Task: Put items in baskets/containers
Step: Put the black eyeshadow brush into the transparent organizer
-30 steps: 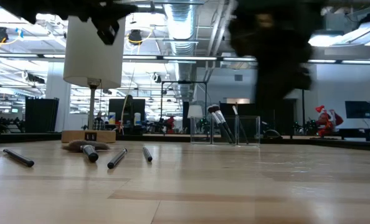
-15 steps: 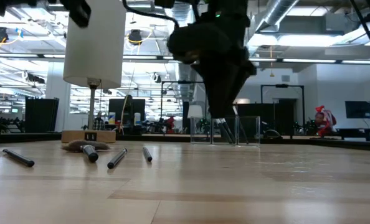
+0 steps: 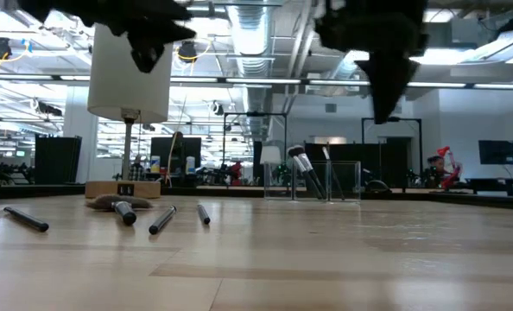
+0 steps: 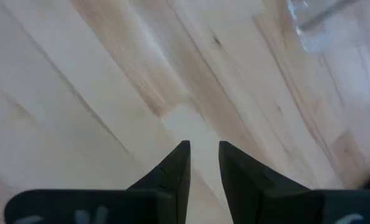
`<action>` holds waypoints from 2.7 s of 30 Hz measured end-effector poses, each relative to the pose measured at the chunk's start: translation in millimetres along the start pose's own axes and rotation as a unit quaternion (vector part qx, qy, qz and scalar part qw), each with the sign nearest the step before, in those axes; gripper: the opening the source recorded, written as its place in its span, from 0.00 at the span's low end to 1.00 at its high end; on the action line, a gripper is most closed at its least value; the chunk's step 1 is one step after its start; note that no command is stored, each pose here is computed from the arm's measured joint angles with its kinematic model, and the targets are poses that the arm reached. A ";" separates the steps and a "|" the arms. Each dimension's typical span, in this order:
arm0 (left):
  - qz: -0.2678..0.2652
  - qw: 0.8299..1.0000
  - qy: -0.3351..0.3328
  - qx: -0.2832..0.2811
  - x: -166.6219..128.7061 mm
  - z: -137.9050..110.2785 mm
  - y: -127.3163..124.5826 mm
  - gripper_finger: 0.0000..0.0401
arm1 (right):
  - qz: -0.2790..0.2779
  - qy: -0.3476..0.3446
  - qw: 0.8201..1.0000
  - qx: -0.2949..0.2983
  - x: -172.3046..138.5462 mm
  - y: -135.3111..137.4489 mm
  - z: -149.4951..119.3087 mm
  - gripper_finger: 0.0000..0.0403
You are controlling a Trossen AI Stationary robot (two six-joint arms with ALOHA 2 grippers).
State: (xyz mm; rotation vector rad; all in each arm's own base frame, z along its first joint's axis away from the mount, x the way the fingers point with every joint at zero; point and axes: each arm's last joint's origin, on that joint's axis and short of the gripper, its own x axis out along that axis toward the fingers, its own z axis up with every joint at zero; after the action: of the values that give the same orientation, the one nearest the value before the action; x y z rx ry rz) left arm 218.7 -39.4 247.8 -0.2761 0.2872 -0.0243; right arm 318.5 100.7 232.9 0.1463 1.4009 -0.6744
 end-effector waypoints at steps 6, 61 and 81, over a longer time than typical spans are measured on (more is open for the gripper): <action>0.005 1.000 0.010 -0.005 8.8 0.1 -6.1 0.28 | 0.030 0.012 0.999 0.016 2.7 -23.5 -20.6 0.19; 0.271 0.880 0.135 -0.366 144.4 -29.9 -31.0 0.28 | 0.089 -0.104 0.967 -0.214 37.6 -120.0 -85.3 0.19; 0.360 0.795 0.212 -0.440 167.1 5.6 -50.6 0.28 | 0.126 -0.214 0.933 -0.259 13.6 -133.3 -86.5 0.19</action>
State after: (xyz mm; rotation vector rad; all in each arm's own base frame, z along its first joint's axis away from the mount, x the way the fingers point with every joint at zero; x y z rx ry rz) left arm 381.3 -97.0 220.6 -1.0868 0.8399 0.8427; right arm 176.0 29.8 242.0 -0.2271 1.0677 -0.0935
